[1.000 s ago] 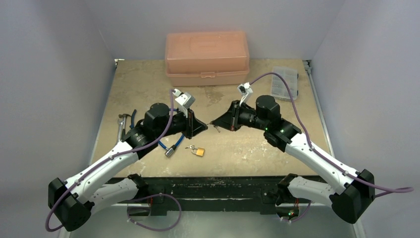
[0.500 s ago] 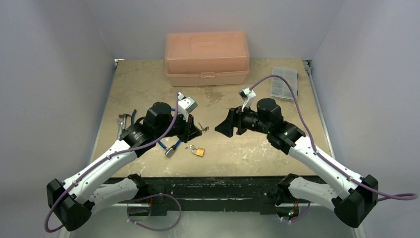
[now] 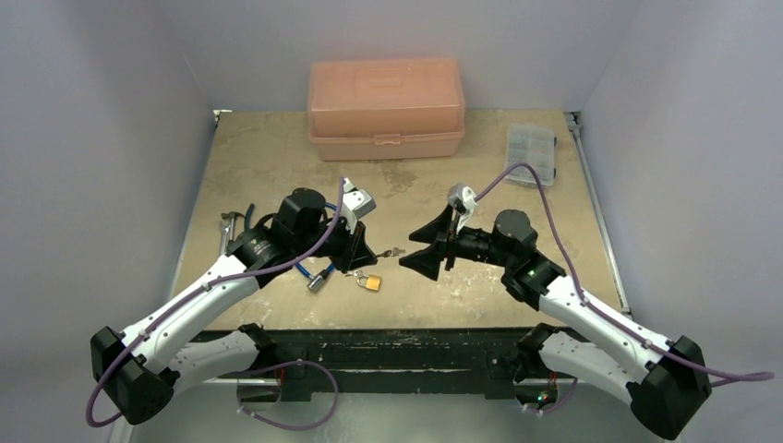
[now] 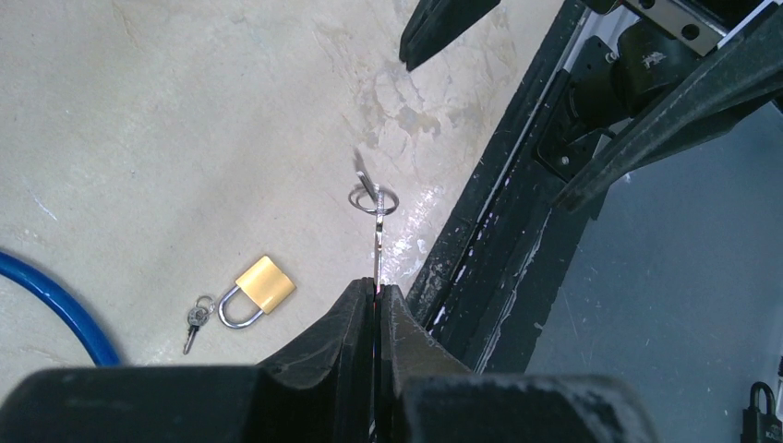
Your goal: Unlock with the key
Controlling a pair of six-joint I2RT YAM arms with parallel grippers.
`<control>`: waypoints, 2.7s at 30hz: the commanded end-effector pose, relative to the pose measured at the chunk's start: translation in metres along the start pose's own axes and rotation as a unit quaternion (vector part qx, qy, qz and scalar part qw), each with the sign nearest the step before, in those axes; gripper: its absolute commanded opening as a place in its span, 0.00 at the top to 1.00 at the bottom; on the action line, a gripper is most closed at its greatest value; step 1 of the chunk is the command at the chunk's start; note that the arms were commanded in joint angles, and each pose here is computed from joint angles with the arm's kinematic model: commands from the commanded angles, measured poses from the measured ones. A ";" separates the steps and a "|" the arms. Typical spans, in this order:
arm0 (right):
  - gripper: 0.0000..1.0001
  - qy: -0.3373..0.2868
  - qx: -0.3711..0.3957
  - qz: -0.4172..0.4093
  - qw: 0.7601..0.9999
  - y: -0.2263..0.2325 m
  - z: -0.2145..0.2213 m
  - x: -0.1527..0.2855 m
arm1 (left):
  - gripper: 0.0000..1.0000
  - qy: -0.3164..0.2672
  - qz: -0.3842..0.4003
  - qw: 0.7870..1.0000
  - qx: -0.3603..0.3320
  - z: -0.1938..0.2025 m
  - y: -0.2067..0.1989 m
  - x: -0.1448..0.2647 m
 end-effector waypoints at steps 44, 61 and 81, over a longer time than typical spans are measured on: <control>0.76 0.024 0.034 -0.117 0.992 0.015 0.005 -0.057 | 1.00 -0.021 0.037 0.999 -0.006 -0.013 -0.018 0.017; 1.00 0.036 -0.007 -0.049 0.998 0.004 0.021 -0.047 | 0.36 -0.038 -0.049 0.998 0.007 -0.016 0.003 0.016; 1.00 -0.046 -0.149 0.321 0.934 -0.061 0.025 0.006 | 0.34 0.014 -0.405 0.905 0.127 0.050 0.104 0.002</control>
Point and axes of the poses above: each gripper's point midway between its finger pads, its own x axis back along the fingers, its own y axis along the line the jaws close on, z = x × y, the point moved 5 cm from there along x, back along the fingers, and after that the axes turned 2 degrees about -x, right-handed, at the moved point
